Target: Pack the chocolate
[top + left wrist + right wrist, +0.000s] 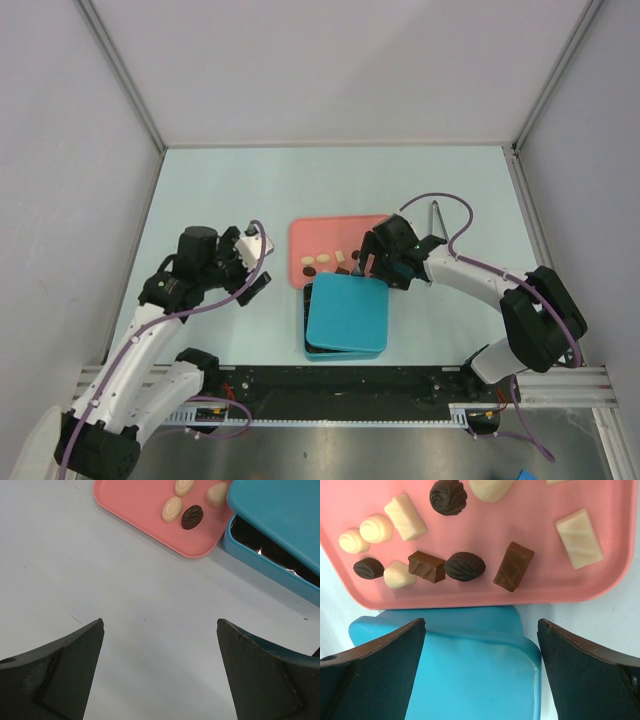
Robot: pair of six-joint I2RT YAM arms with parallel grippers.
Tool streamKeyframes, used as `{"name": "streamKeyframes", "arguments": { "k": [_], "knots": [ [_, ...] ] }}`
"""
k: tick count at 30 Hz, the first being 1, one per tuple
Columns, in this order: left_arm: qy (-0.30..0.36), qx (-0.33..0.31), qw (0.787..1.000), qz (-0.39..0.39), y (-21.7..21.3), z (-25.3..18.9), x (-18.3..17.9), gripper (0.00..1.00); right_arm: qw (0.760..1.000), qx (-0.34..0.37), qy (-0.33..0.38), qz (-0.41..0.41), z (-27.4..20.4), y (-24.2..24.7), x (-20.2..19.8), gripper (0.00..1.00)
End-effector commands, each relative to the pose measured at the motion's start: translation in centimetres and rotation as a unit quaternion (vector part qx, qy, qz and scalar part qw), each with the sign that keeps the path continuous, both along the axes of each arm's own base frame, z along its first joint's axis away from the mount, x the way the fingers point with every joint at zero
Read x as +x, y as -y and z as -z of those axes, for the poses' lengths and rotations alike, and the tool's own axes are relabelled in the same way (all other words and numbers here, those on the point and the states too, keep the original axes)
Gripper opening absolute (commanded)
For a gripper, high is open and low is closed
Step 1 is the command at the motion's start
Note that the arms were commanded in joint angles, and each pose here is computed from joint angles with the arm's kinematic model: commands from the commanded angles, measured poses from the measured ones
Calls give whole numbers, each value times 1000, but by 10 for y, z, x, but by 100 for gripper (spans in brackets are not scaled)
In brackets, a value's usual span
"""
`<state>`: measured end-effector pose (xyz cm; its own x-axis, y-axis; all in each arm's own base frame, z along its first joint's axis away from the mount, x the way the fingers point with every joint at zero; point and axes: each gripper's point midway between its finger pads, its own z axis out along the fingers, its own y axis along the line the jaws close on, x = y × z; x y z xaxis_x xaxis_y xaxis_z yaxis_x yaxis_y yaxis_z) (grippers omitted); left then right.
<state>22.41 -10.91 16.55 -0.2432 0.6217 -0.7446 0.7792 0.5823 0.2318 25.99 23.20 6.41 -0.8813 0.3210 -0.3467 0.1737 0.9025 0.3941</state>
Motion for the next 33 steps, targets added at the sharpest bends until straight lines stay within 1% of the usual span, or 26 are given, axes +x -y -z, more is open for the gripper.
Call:
{"name": "streamKeyframes", "arguments": {
  "k": [1,15,23,28,31,33],
  "knots": [
    [14,-3,1000,15,4,3,6,100,999,28,40,20,-25,-14,13,100],
    [7,3,1000,21,4,18,5,100,998,29,61,10,-39,-36,18,100],
    [4,2,1000,20,4,22,4,100,998,22,61,1,-40,-40,17,100],
    [0,2,1000,22,5,22,4,100,998,6,61,8,-39,-29,19,100],
    [0,2,1000,24,6,22,4,100,997,-4,70,24,-46,-10,26,100],
    [-2,1,1000,25,6,22,4,100,995,-3,88,44,-61,8,35,100]
  ]
}}
